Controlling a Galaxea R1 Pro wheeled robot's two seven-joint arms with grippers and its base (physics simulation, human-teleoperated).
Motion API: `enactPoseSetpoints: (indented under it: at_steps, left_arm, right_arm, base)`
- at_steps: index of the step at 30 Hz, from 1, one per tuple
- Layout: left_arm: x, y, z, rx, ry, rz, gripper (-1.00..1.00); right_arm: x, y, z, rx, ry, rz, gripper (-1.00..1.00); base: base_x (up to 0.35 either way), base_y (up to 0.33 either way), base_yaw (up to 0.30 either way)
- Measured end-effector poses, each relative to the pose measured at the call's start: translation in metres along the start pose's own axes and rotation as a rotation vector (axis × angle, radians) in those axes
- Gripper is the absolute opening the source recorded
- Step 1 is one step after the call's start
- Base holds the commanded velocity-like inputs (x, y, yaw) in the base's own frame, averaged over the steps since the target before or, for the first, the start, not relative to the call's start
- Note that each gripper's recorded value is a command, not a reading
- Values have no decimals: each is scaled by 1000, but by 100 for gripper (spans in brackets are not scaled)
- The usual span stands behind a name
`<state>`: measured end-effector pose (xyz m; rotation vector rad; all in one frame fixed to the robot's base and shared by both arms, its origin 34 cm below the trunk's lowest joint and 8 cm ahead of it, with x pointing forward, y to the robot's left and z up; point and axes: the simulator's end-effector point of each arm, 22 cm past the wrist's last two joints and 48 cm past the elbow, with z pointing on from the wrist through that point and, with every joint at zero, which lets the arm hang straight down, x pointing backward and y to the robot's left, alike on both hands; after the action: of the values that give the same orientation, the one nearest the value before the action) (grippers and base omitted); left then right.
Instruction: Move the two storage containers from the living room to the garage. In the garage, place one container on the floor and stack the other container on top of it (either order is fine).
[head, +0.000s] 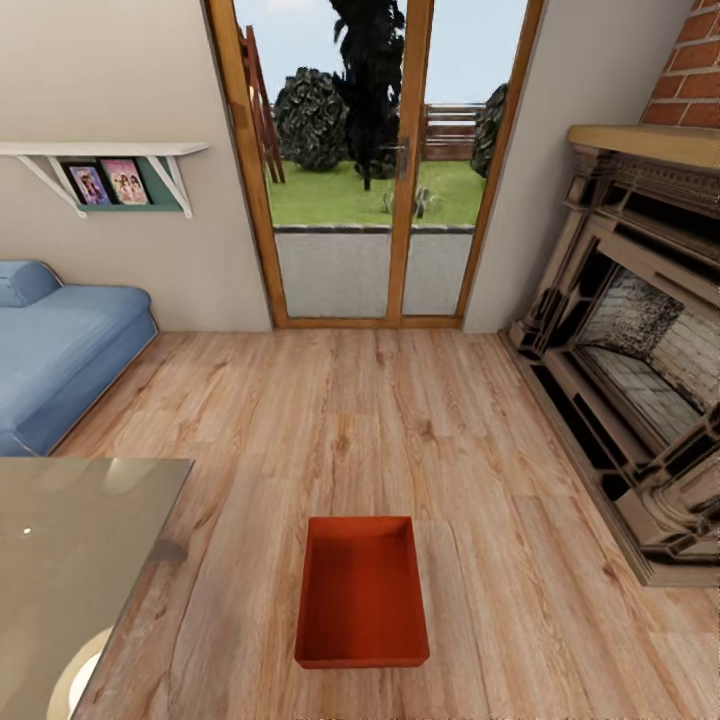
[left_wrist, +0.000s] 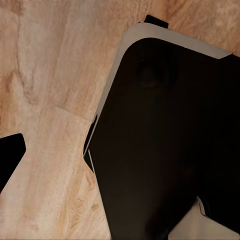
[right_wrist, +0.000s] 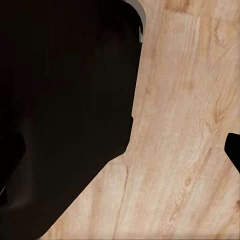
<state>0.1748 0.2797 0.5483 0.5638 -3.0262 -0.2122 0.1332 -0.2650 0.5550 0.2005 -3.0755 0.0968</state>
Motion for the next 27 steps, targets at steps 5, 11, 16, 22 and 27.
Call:
enactPoseSetpoints:
  at_steps: [5,11,16,22,27]
  left_arm:
    - [3,1,1,-3,6,1,100]
    - [6,2,1,-6,15,2,100]
    - [9,3,2,-9,23,3,100]
    - [13,5,2,-12,31,4,100]
    - [16,6,3,-15,39,6,100]
  right_arm:
    - [3,0,0,-1,8,-1,100]
    - [7,1,0,-2,17,-1,100]
    - [10,1,0,-3,25,-3,100]
    - [14,2,1,-6,34,-6,100]
    - [17,3,1,-7,42,-7,100]
  base:
    - [0,0,-84]
    - [0,0,-83]
    - [0,0,-67]
    - [0,0,-10]
    - [0,0,-1]
